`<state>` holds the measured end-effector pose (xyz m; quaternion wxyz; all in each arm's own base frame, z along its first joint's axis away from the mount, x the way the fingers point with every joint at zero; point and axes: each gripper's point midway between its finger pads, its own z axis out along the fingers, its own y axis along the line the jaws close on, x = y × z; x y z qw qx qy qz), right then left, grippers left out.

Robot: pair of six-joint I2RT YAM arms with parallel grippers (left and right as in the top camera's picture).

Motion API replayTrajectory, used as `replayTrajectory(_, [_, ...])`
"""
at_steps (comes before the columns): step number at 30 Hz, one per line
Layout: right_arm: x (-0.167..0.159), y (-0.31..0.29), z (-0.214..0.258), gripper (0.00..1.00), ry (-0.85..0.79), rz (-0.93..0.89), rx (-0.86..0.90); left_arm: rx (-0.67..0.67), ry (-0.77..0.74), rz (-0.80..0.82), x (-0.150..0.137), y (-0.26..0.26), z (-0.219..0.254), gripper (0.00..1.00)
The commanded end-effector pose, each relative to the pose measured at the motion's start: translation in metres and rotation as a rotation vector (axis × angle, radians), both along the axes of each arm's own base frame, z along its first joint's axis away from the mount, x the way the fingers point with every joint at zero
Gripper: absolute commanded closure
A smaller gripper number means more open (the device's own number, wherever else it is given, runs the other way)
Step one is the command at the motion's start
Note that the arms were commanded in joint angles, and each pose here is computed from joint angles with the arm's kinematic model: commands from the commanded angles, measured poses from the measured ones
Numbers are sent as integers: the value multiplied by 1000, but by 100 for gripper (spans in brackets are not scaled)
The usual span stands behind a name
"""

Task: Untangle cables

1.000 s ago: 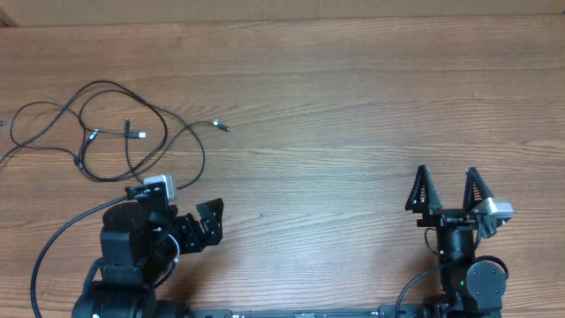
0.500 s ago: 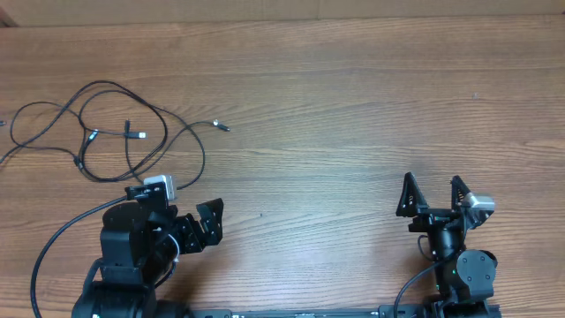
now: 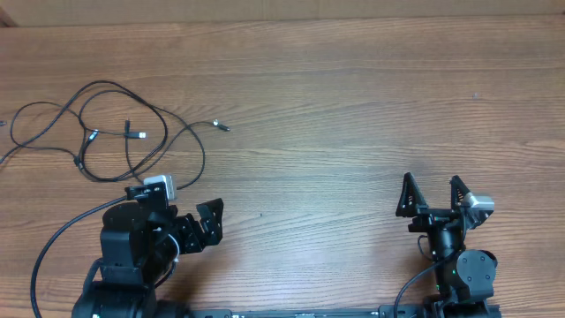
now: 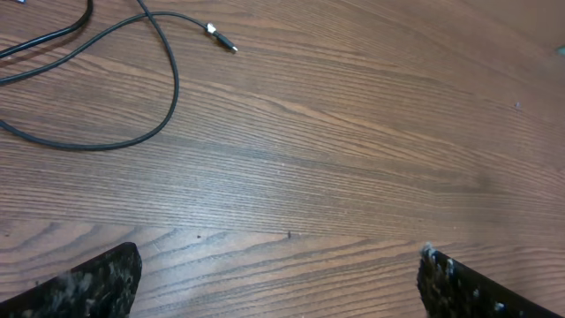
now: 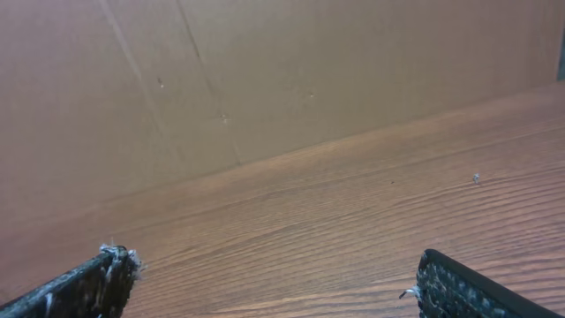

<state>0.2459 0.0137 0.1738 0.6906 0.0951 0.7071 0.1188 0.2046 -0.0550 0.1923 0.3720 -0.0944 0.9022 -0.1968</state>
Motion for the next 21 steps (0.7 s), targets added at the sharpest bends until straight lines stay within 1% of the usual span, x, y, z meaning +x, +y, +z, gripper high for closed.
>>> replayTrajectory(1, [0,0,-2,0,-1,1,3,4,-3,2,1,0,0,0])
replayTrajectory(17, [0,0,-2,0,-1,1,3,5,-8,2,-1,1,1,1])
replayTrajectory(21, [0,0,-2,0,-1,1,3,32,-51,55,0,12,7,0])
